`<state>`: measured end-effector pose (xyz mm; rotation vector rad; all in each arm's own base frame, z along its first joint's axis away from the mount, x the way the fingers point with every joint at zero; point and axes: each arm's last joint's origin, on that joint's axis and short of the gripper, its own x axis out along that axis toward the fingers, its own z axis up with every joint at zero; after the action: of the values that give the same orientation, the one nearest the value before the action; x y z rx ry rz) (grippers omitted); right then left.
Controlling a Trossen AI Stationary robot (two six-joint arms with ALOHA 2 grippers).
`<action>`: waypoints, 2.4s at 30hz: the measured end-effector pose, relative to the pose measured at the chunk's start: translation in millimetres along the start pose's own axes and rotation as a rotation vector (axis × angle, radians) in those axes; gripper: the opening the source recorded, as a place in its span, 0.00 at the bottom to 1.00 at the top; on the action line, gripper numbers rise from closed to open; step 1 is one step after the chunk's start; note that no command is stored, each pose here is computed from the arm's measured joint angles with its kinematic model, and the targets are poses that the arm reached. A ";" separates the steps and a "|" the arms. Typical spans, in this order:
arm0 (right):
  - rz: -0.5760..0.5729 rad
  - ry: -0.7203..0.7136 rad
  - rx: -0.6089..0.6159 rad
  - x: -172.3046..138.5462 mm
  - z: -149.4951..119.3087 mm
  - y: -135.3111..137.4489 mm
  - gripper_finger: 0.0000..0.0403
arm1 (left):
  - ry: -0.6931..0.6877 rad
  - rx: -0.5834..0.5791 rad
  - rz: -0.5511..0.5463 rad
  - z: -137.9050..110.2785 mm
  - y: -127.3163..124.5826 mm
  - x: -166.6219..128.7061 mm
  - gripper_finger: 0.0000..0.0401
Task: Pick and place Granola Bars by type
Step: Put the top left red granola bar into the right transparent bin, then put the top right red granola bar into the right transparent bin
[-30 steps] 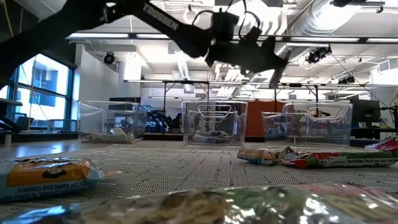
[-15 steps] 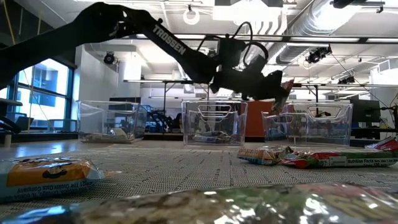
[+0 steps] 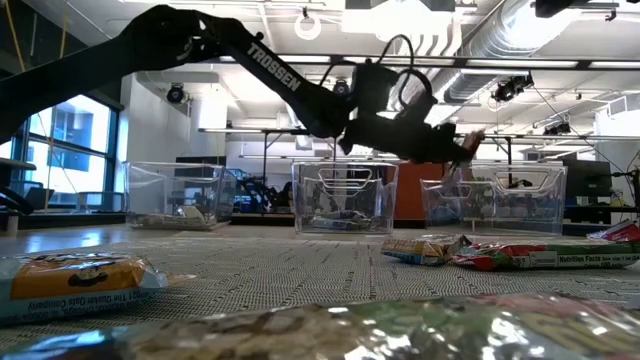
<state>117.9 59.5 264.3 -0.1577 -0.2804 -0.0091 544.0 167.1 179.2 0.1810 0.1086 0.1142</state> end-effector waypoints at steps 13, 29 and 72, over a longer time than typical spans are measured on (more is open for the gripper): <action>0.011 0.031 0.000 -0.1 -3.3 1.1 0.33 | 0.026 0.046 0.039 -2.2 0.9 0.0 0.31; -0.034 0.091 0.039 -0.4 -8.5 1.0 0.33 | 0.033 0.043 0.097 2.3 3.2 -1.3 0.54; 0.561 0.900 0.190 5.0 -132.9 107.9 0.42 | 0.492 -0.192 0.054 225.1 37.6 -169.1 0.54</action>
<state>162.6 145.4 123.0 -0.0273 0.6665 0.4917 399.7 144.1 422.8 -0.0394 0.5806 0.2207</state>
